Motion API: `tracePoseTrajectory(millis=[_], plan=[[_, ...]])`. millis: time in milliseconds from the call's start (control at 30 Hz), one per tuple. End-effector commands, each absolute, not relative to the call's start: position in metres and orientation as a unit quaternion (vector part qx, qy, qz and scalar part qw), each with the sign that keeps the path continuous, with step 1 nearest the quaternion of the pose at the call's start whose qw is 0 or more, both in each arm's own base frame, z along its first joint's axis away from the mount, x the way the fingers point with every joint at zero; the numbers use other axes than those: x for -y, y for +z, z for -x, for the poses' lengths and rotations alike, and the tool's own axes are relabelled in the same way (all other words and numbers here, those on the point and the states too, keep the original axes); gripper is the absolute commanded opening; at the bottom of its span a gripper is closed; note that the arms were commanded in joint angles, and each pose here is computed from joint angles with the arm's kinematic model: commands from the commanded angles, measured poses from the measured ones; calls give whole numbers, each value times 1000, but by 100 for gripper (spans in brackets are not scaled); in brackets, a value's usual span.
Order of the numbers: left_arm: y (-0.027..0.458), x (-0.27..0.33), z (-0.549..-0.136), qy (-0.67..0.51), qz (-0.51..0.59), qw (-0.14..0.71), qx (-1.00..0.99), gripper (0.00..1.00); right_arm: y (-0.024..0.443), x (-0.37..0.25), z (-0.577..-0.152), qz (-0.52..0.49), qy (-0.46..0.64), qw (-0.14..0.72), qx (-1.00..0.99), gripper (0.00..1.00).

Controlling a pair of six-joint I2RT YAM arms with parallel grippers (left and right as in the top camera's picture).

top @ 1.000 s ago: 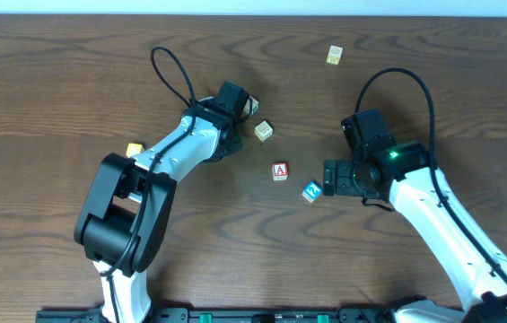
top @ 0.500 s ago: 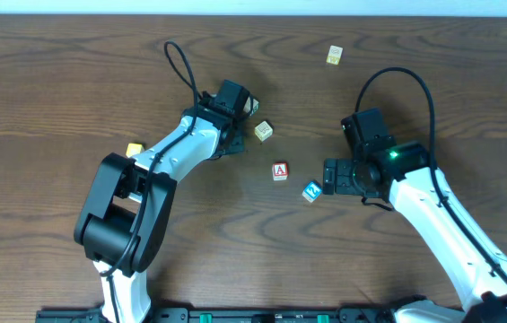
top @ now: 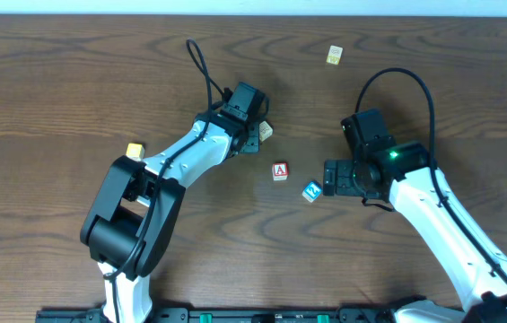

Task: Spell out Ai2

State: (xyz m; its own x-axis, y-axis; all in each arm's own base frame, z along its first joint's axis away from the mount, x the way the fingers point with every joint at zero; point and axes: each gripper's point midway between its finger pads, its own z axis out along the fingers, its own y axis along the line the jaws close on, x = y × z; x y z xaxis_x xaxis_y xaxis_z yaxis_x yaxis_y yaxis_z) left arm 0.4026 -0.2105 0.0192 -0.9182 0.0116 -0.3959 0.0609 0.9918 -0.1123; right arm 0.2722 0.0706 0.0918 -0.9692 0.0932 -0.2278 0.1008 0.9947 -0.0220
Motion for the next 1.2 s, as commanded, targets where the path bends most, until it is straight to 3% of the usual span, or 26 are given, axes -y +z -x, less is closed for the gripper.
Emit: tracePoseTrajectory(millis=[0, 433, 833, 1167], plan=[[13, 212, -402, -57, -37, 200, -977, 18, 93, -69, -271, -51, -23, 118, -991, 99], [26, 226, -420, -58, -85, 230, -968, 16, 93, -69, -270, -55, -23, 118, -991, 99], [12, 251, -398, -80, -129, 183, -971, 12, 93, -69, -271, -55, -23, 118, -991, 99], [14, 263, -413, -76, -133, 227, -962, 12, 93, -68, -270, -55, -24, 117, -991, 99]])
